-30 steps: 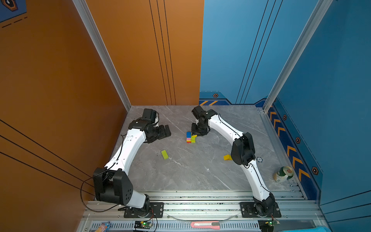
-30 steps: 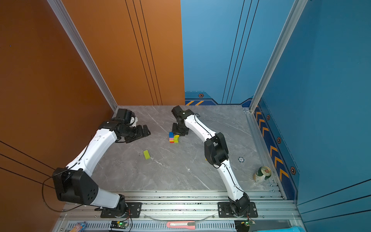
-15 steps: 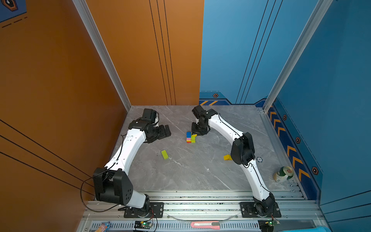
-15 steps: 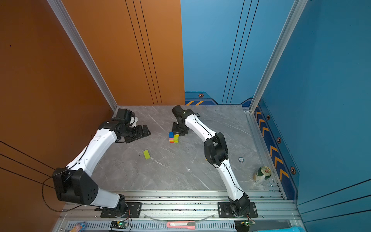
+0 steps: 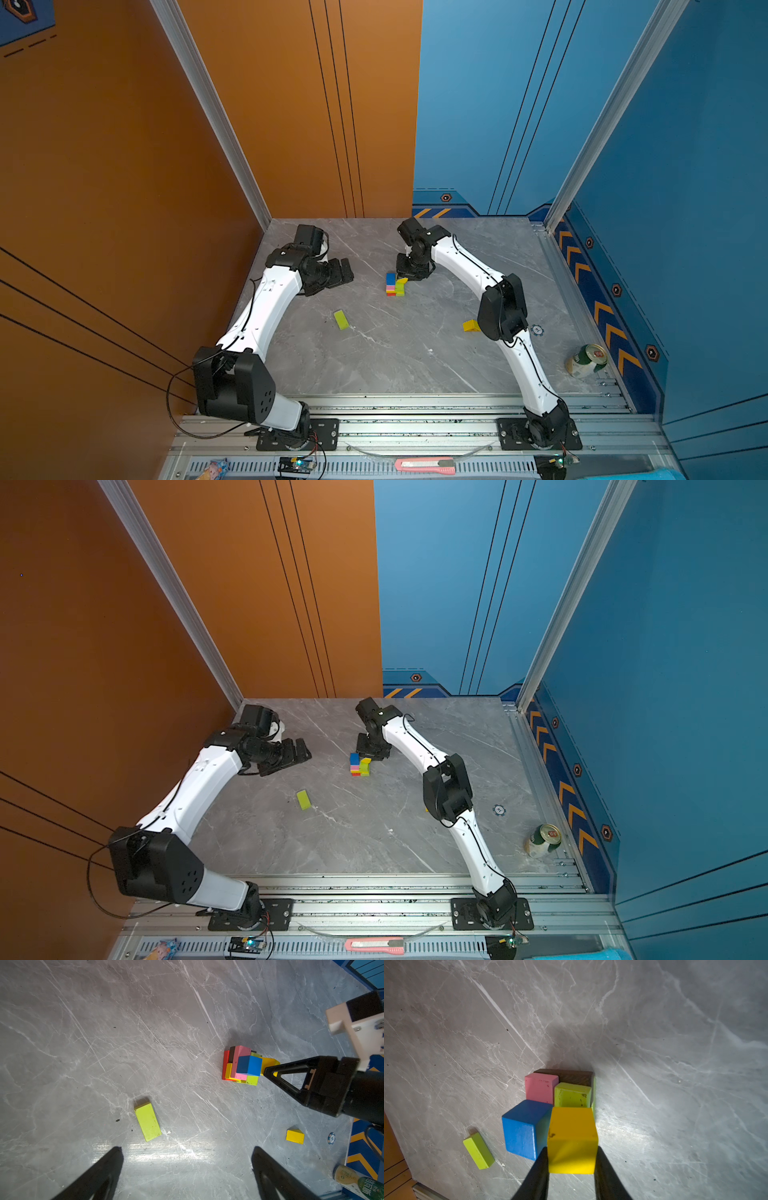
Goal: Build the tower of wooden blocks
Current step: 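Lower the yellow cube beside the blue cube onto the stack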
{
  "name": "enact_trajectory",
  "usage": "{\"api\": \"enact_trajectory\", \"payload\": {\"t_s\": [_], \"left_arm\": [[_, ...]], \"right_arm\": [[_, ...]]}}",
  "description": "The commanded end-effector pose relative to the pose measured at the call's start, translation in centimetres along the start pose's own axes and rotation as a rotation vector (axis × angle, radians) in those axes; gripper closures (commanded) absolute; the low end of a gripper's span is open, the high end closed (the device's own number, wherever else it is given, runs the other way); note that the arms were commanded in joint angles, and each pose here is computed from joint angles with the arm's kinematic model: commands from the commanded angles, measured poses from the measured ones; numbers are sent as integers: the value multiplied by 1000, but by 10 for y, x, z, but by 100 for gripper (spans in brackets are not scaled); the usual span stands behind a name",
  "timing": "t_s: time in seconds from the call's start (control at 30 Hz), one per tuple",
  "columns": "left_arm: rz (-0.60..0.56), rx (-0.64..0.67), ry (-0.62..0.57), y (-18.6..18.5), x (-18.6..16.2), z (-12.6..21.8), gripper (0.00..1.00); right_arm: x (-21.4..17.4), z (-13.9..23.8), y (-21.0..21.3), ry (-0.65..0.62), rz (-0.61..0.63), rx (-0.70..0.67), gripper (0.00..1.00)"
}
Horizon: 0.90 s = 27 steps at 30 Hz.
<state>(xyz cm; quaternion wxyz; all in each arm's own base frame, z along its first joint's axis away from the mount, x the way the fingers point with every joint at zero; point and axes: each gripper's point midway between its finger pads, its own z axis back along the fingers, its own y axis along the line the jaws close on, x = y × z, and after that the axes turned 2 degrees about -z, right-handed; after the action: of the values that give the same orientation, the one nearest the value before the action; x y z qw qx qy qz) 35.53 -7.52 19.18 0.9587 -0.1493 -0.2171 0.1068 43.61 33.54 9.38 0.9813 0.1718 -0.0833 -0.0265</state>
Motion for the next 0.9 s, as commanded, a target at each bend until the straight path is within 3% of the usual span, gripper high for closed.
{"api": "enact_trajectory", "payload": {"t_s": [0.0, 0.87], "left_arm": [[1, 4, -13, 2, 6, 2, 2], [15, 7, -8, 5, 7, 0, 2]], "right_arm": [[-2, -3, -5, 28, -2, -7, 64], [-1, -4, 0, 41, -6, 20, 61]]}}
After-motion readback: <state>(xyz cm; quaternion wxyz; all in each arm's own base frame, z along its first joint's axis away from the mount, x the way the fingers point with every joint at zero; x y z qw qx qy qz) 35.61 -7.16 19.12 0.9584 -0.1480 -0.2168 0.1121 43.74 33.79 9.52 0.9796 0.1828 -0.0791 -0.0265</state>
